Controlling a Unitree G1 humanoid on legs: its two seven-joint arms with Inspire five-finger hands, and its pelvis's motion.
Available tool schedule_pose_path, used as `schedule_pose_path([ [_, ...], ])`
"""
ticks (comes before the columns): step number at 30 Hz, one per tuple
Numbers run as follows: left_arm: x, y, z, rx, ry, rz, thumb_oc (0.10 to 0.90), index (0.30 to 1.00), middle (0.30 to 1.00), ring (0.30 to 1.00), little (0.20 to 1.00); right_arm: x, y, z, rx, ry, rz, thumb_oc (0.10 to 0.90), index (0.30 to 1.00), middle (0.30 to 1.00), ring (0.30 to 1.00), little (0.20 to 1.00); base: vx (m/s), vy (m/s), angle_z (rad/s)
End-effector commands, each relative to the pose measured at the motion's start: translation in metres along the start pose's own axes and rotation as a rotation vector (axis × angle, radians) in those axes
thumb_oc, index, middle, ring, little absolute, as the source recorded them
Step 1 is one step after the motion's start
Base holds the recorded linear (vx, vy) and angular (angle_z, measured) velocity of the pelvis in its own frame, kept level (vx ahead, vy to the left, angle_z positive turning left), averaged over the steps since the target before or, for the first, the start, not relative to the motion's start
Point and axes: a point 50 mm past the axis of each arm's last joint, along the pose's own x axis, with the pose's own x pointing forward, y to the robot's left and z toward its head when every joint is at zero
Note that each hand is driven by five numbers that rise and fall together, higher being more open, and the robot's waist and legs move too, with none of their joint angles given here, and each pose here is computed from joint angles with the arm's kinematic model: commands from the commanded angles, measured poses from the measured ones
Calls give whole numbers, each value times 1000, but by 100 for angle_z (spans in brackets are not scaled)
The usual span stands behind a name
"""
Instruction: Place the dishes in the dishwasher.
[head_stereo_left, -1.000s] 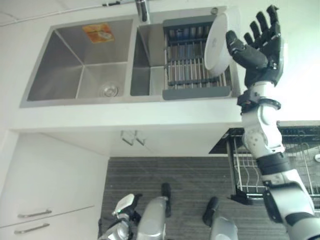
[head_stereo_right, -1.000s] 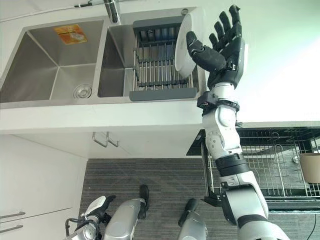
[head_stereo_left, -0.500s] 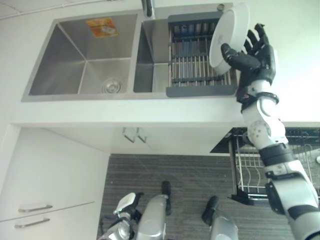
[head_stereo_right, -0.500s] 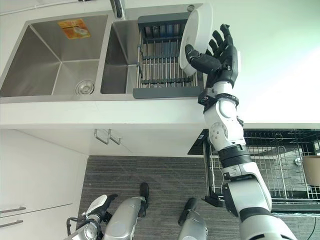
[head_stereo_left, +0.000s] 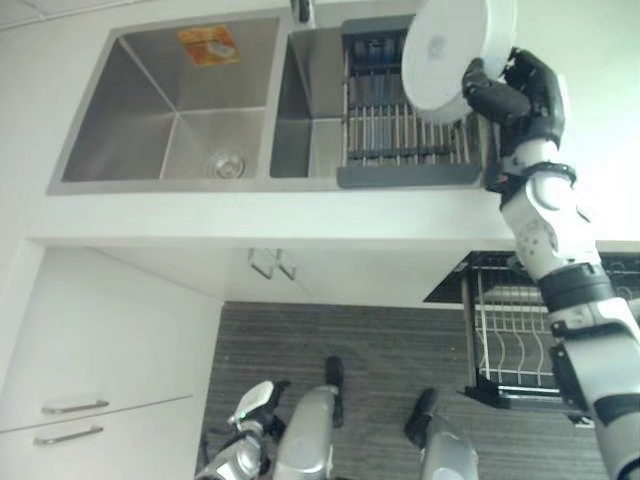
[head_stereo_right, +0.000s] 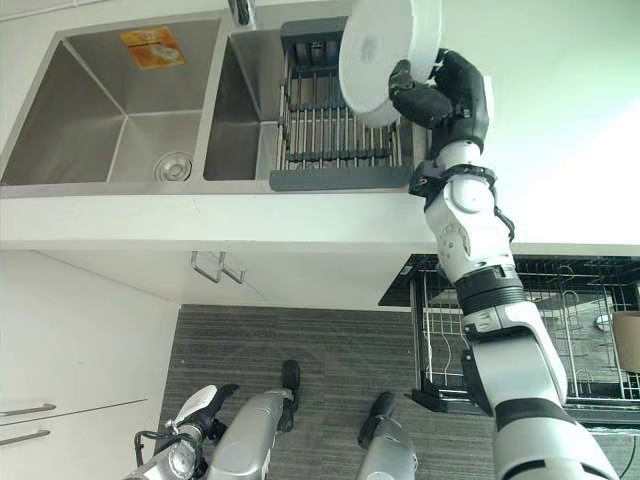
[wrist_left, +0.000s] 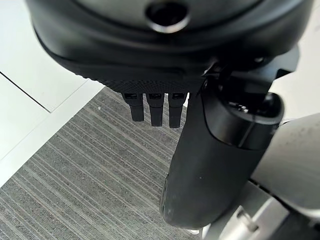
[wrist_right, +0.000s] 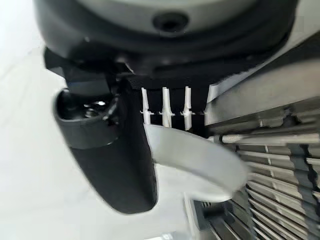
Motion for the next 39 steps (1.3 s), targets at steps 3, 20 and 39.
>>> schedule_pose_path([
  [3,-3,12,-7,46,-19,34,800,900,900,900,900,16,0,65,-39,-218,24,400,300,300,300,300,0,0,0],
  [20,-6,-7,-12,59,59,-2,800,900,900,900,900,-44,52,91,303,-634,163,400,300,300,300,300,-34,-29,-2],
  [39,-16,-30,-37,-67,270,-66,800,900,900,900,900,-119,-2,62,321,-695,52,400,300,300,300,300,-35,-85,-34],
])
